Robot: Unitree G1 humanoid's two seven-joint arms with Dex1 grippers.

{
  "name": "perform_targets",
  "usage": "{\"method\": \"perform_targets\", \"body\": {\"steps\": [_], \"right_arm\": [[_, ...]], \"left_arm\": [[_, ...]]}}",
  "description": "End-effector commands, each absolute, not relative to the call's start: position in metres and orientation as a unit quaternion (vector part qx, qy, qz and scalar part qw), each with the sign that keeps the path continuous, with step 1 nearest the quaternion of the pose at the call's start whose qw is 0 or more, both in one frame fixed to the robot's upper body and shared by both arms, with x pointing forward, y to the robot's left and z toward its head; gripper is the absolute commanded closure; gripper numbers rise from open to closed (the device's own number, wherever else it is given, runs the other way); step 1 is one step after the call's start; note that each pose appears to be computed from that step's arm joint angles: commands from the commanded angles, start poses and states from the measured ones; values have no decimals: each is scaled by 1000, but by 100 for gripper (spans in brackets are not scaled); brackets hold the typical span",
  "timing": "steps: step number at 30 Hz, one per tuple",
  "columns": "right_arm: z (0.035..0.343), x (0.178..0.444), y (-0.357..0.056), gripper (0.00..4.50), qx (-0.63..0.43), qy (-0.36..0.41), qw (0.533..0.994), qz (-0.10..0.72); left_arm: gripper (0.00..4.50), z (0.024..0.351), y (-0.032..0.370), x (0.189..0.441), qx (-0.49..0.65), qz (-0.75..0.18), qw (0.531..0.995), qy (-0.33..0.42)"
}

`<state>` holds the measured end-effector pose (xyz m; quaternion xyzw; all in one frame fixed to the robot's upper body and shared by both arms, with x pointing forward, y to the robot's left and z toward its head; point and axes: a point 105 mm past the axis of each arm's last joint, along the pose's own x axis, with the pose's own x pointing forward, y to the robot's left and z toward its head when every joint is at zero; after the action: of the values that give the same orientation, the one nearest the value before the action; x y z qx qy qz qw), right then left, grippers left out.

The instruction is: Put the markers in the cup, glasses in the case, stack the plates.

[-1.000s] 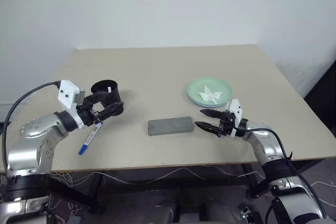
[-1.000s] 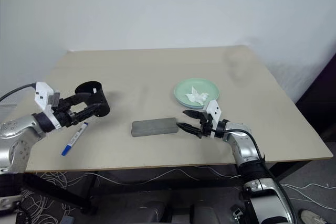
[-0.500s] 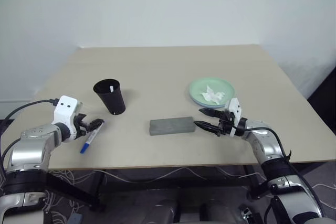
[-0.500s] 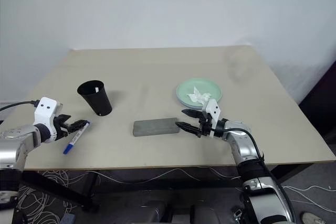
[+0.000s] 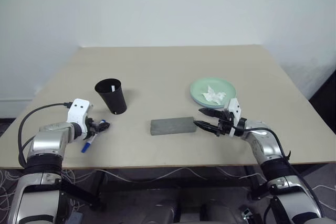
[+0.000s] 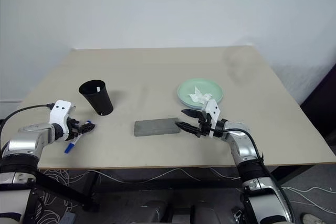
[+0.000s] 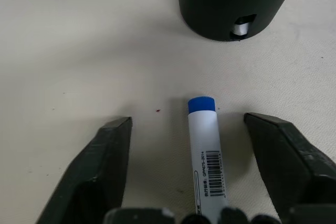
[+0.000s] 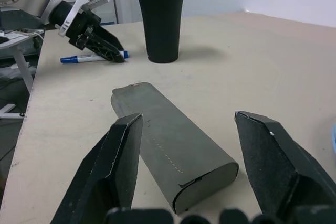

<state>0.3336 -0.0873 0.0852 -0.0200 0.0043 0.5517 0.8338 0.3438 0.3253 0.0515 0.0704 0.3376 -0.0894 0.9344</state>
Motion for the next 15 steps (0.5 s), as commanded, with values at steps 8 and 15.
{"method": "perform_targets", "body": {"steps": [8, 15], "right_arm": [[99, 337, -88, 145, -31, -23, 836, 547], [99, 337, -87, 145, -31, -24, 836, 548]], "left_arm": [[433, 53, 327, 347, 84, -90, 932, 340], [433, 62, 321, 346, 118, -118, 933, 319]]}}
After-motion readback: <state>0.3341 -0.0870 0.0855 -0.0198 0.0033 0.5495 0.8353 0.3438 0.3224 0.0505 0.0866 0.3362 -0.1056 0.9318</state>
